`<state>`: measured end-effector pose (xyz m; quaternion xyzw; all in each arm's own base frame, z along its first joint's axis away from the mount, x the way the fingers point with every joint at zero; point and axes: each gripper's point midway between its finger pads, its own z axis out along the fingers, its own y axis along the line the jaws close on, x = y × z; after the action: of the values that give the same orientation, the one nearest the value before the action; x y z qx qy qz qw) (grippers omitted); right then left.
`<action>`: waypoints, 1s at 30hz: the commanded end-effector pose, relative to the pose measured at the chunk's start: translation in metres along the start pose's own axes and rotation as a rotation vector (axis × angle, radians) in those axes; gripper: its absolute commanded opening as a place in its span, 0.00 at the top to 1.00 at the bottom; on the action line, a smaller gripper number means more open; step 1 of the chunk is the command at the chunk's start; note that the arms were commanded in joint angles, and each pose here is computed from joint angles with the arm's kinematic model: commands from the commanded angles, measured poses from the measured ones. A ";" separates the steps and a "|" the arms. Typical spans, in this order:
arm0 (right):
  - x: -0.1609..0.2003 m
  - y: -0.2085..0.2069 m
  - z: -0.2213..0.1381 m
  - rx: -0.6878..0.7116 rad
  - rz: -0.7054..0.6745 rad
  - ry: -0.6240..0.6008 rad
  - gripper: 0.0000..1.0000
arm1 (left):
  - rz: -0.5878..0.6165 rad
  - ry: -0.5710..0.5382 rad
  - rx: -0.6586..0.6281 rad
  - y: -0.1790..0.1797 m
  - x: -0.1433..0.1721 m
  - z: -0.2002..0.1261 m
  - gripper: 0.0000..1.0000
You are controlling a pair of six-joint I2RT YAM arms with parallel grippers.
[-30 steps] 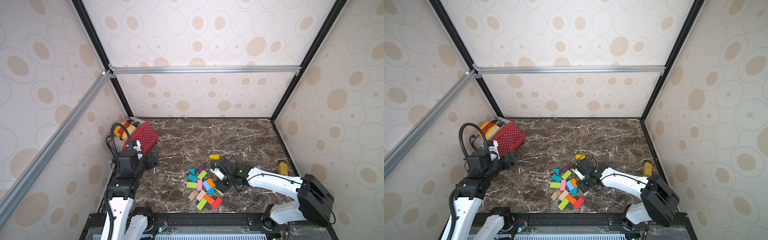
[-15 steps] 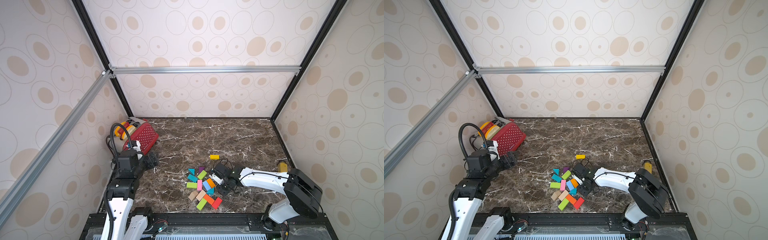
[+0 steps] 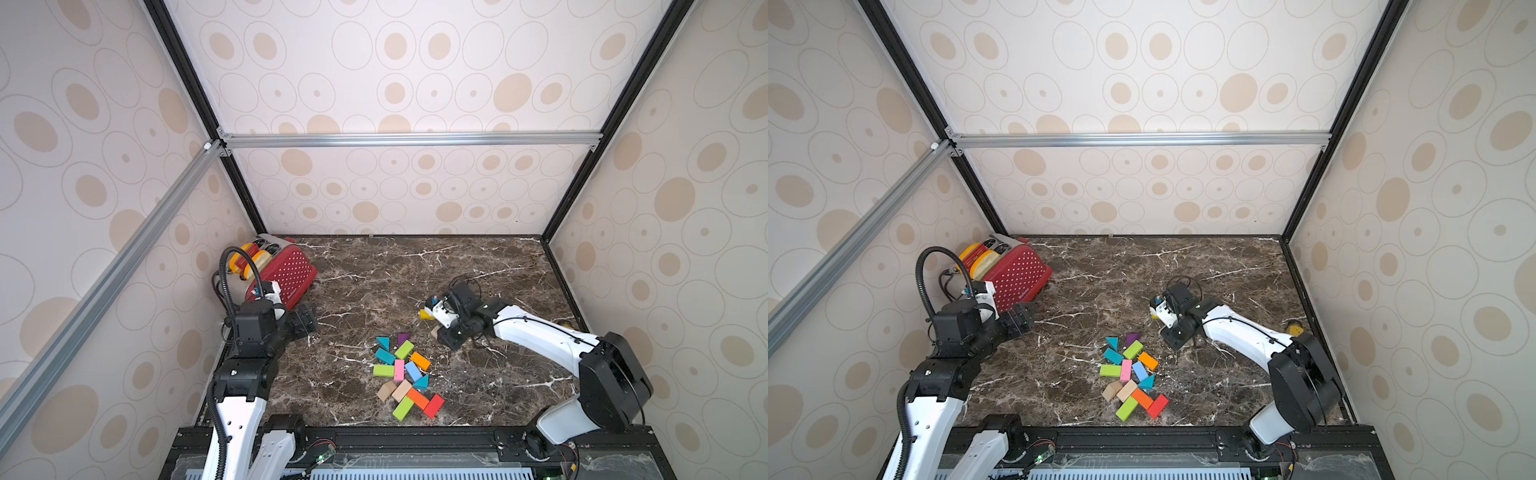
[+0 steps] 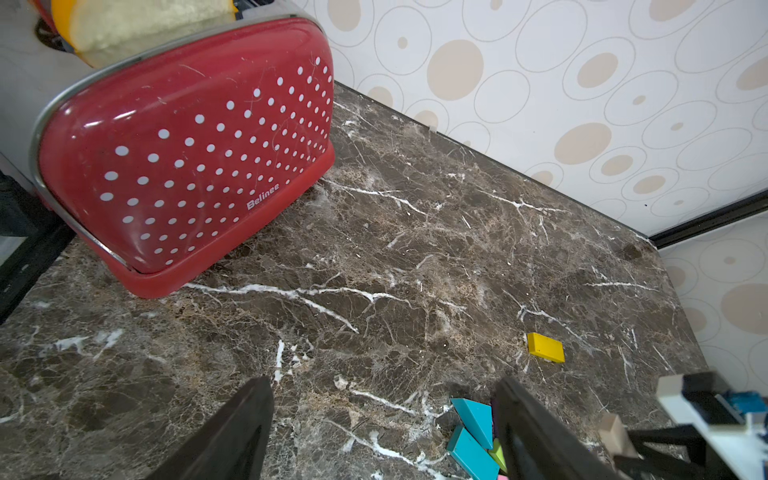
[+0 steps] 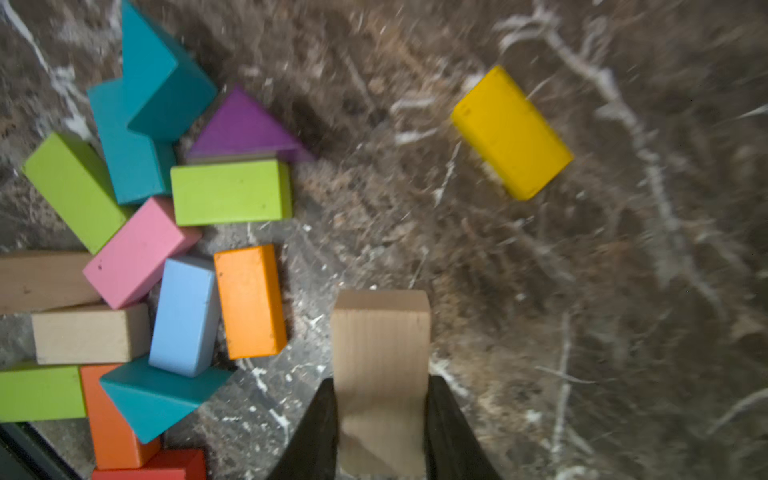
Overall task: Assemble a piece of candy with building blocks
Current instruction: Pick up the building block from the center of the board, then assemble the building block at the center of the board.
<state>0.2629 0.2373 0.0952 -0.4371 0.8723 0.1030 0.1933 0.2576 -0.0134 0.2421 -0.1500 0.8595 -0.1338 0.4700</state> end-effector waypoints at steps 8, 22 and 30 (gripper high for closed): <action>0.007 -0.057 -0.019 -0.007 -0.443 0.070 0.74 | 0.009 -0.025 0.004 -0.001 -0.004 -0.003 0.15; 0.015 -0.098 0.041 -0.128 -0.623 0.275 0.75 | 0.014 -0.014 0.005 -0.002 -0.002 -0.001 0.15; 0.004 -0.108 0.065 -0.158 -0.645 0.288 0.75 | 0.013 -0.007 0.006 -0.002 -0.002 0.000 0.15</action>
<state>0.3656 0.1928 0.0355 -0.7050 0.7051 0.0275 0.0717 0.2577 -0.0135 0.2412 -0.1500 0.8601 -0.1330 0.4691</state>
